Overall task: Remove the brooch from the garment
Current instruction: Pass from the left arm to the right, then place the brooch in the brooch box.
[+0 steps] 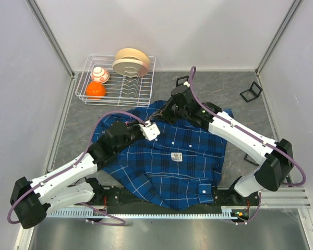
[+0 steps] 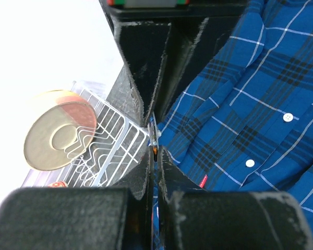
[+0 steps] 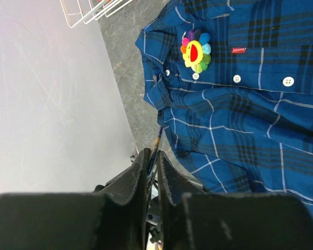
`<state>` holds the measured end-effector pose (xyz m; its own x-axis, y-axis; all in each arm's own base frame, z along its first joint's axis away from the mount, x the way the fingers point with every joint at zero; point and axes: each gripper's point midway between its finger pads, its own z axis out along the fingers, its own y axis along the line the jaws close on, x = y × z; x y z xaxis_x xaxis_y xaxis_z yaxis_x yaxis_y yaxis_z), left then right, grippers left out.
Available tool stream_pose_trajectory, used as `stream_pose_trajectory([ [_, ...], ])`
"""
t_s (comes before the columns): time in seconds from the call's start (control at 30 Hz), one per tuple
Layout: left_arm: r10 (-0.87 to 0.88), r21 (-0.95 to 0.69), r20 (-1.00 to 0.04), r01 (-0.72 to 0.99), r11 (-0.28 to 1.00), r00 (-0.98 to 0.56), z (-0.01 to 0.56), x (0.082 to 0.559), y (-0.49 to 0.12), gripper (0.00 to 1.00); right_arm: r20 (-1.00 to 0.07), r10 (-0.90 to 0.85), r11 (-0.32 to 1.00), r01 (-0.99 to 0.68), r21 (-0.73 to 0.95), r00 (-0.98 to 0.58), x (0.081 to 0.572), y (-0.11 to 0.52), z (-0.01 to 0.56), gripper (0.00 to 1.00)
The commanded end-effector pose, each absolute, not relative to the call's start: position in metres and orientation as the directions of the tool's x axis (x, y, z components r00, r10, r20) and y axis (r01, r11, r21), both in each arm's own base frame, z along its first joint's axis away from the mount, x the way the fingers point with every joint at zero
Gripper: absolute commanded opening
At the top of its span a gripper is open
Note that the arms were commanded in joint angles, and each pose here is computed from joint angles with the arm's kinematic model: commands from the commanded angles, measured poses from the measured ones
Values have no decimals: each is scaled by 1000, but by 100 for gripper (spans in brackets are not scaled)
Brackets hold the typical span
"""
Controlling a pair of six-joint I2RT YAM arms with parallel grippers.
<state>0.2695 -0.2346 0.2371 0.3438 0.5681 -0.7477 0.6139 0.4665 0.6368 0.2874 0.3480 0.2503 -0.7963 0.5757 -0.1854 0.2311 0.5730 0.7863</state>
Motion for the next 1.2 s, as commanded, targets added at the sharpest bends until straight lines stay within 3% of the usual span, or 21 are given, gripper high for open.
stream_pose_trajectory([
  [0.0,560,678,-722,576,456,406,251,269,-243,2,-142,577,529,235,815,-804,285,358,253,9],
  [0.03,556,675,-726,576,461,406,253,270,-243,2,-142,576,531,237,814,-805,284,357,251,0],
  [0.1,539,658,-741,595,462,400,253,267,-246,2,-154,586,525,228,820,-796,287,355,252,0],
  [0.13,532,648,-748,608,459,396,253,264,-246,20,-154,590,524,230,820,-793,287,353,250,0],
  [0.17,518,637,-757,625,451,398,253,260,-248,30,-158,596,512,221,830,-787,290,352,253,0],
  [0.23,467,587,-800,647,486,376,257,252,-246,43,-181,629,509,224,831,-756,303,332,247,0],
  [0.3,389,503,-859,687,525,331,264,244,-246,47,-208,653,496,204,844,-728,319,314,247,0],
  [0.43,226,289,-955,776,560,193,281,231,-250,69,-365,683,572,154,805,-633,374,225,225,0],
  [0.5,73,96,-995,817,569,66,293,230,-248,70,-437,678,604,109,790,-591,392,192,209,0],
  [0.57,-59,-78,-997,872,484,-57,299,224,-249,70,-519,695,588,-22,809,-497,422,144,222,0],
  [0.67,-143,-282,-959,875,394,-245,283,221,-242,71,-616,709,663,26,748,-343,447,60,197,0],
  [0.83,-131,-306,-952,880,363,-278,261,220,-239,72,-661,736,676,178,715,-145,483,-56,168,0],
  [1.17,-71,-270,-962,870,413,-265,248,225,-237,72,-651,758,620,277,735,31,528,-155,114,4],
])
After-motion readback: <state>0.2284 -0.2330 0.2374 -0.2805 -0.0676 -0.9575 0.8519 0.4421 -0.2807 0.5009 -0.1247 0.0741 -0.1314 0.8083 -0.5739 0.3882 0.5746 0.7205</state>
